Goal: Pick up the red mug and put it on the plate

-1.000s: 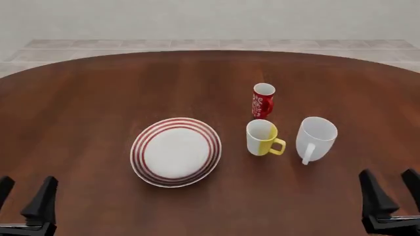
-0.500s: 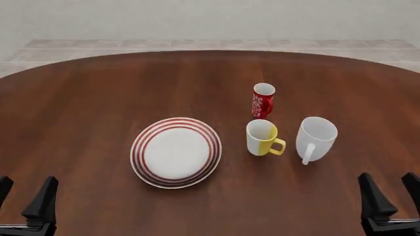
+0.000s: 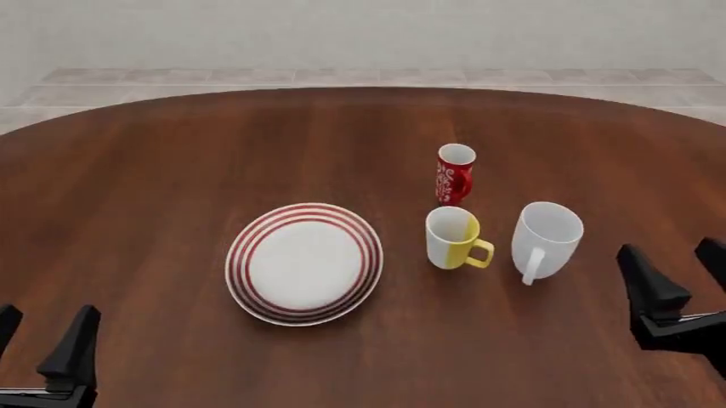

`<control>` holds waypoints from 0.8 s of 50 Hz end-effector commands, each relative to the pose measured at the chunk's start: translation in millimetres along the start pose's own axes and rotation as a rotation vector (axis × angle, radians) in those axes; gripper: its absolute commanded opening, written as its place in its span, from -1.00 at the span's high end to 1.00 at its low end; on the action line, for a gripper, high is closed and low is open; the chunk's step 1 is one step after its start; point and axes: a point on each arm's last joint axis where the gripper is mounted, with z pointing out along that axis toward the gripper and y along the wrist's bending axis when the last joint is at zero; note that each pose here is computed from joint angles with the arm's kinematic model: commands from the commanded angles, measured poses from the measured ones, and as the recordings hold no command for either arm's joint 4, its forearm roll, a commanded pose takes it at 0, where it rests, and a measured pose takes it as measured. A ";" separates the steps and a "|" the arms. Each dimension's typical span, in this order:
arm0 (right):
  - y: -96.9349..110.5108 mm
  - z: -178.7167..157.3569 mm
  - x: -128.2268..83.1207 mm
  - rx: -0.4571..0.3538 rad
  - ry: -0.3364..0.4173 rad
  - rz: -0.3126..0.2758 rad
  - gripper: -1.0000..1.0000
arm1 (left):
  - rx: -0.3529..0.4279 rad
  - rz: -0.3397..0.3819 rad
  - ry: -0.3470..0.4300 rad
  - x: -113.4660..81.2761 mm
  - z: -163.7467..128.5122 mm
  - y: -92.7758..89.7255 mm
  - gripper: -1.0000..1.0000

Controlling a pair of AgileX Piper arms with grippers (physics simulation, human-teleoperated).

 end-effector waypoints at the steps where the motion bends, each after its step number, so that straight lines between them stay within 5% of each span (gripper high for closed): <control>1: 3.8 42.1 -42.0 -0.055 0.115 -0.084 -1.00 | 0.000 -0.002 -0.001 0.3 -0.1 0.0 -1.00; 3: 1.3 43.7 -50.4 -0.039 0.098 -0.120 -1.00 | -0.001 -0.002 -0.001 -0.1 0.0 0.1 -1.00; 7: 2.7 47.6 -71.3 -0.051 0.076 -0.074 -1.00 | -0.007 -0.006 0.000 0.5 -0.1 0.4 -1.00; 8: 2.5 50.4 -76.0 -0.052 0.077 -0.111 -1.00 | -0.007 -0.006 0.000 0.6 0.0 0.4 -1.00; 18: 8.8 67.1 -121.9 -0.095 0.030 -0.064 -1.00 | -0.005 -0.003 0.001 0.8 0.0 0.3 -1.00; 19: 11.1 71.4 -125.7 -0.108 0.028 -0.104 -1.00 | -0.005 -0.003 0.001 1.1 0.0 0.3 -1.00; 23: 9.3 83.6 -141.1 -0.093 0.021 -0.046 -1.00 | -0.004 -0.001 0.000 0.5 0.0 0.2 -1.00; 33: 27.5 145.3 -139.5 -0.151 0.089 -0.089 -1.00 | -0.002 -0.002 0.001 0.5 0.4 0.1 -1.00; 35: 31.6 154.8 -137.3 -0.161 0.112 -0.049 -1.00 | -0.002 -0.003 0.001 0.8 0.3 0.1 -1.00; 40: 30.3 176.1 -132.9 -0.146 0.133 -0.066 -1.00 | -0.004 -0.006 0.000 0.9 0.1 0.2 -1.00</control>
